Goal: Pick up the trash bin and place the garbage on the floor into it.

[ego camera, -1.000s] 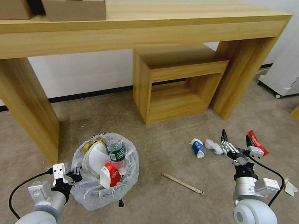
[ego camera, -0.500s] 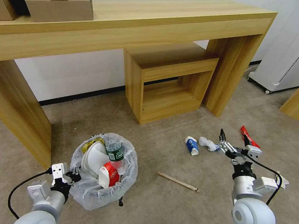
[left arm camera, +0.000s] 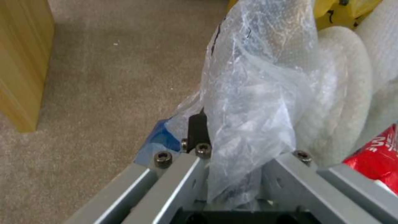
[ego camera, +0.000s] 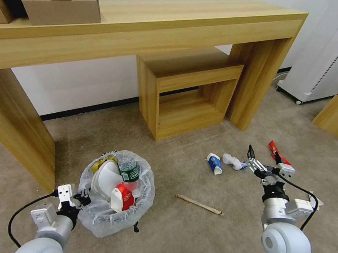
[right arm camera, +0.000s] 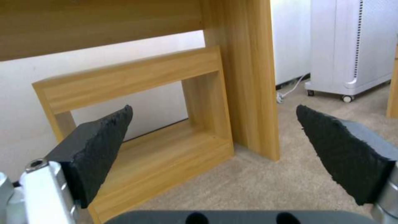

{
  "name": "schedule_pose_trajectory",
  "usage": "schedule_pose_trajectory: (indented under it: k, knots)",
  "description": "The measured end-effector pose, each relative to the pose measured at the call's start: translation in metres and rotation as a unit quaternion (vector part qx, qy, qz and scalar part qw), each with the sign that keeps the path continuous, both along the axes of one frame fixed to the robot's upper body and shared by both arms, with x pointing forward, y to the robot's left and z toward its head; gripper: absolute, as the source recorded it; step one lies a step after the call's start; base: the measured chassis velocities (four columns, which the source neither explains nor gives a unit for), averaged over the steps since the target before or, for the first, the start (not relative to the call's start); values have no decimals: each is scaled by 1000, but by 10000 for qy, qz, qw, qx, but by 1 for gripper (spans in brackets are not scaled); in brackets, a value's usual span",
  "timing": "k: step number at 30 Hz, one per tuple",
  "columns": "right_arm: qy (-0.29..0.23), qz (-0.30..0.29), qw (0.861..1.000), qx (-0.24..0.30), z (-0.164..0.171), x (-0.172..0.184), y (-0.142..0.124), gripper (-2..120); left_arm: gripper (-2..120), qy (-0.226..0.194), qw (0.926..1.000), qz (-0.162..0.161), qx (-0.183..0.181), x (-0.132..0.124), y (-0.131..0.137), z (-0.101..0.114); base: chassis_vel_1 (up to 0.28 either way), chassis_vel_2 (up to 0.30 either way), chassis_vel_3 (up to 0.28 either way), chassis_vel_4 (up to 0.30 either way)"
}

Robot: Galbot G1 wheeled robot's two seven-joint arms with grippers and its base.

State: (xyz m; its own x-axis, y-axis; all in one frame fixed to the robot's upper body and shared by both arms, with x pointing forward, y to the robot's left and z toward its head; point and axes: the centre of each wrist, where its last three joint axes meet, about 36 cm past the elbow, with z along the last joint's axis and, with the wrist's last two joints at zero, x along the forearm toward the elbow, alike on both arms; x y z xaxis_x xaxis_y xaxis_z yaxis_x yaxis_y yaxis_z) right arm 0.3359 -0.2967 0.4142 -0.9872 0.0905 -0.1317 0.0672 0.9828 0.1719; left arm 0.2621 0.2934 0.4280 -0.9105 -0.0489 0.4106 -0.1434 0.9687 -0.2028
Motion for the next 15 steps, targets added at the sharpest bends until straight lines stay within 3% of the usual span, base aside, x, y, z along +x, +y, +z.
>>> schedule_pose_trajectory:
  k: [15]
  knots:
    - [-17,-49,10000,-32,0,-2,-5,100,0,25,10000,3,-2,-1,-2,-2,0,0,0,0]
